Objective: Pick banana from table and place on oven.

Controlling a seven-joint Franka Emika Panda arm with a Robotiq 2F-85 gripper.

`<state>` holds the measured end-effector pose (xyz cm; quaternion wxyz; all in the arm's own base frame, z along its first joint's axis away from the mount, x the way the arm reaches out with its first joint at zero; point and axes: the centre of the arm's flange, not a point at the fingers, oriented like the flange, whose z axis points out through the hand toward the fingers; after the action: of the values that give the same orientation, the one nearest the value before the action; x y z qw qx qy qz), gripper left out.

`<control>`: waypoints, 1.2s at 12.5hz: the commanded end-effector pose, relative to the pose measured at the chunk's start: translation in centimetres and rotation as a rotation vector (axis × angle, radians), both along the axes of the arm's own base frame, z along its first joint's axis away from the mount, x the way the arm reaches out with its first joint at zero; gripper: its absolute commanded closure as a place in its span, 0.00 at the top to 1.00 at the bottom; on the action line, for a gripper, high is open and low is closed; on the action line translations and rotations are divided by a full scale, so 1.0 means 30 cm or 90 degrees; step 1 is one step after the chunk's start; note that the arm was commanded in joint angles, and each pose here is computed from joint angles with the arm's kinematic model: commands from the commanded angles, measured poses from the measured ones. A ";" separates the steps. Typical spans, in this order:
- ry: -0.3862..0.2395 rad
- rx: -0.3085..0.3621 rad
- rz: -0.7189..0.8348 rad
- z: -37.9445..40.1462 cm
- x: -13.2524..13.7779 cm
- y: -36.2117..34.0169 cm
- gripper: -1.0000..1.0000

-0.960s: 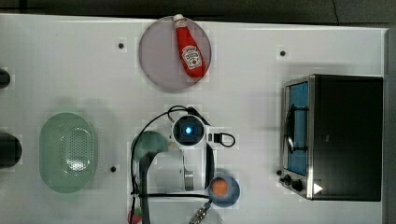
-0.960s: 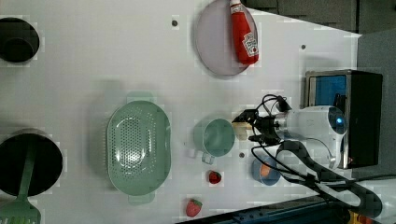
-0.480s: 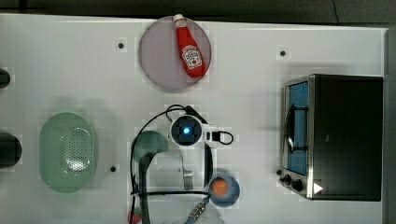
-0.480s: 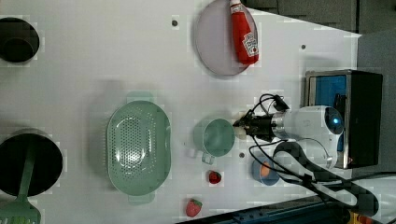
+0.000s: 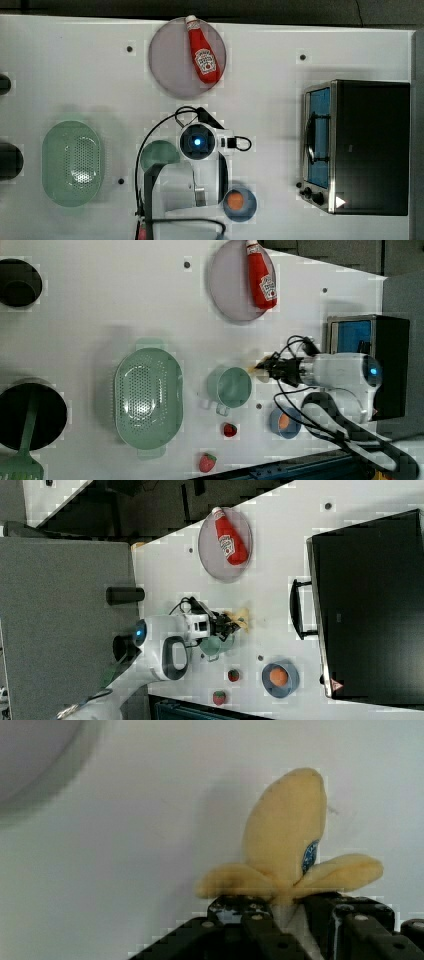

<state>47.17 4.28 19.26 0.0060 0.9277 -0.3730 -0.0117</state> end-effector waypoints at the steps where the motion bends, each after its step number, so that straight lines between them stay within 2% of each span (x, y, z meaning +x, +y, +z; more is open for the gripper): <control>1: -0.114 0.004 -0.031 0.405 0.102 -0.007 0.25; 3: -0.095 -0.005 -0.042 0.616 0.092 -0.034 0.25; 7: -0.030 -0.010 -0.093 1.015 0.040 -0.163 0.25; 8: -0.026 -0.007 -0.108 1.101 0.031 -0.210 0.25; 10: -0.042 0.002 -0.135 1.217 0.037 -0.321 0.25; 12: -0.053 0.006 -0.105 1.251 0.038 -0.465 0.25; 15: -0.036 0.016 -0.057 1.191 0.015 -0.696 0.25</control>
<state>47.05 -15.73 58.47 -0.0355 0.8881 -0.4557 0.0482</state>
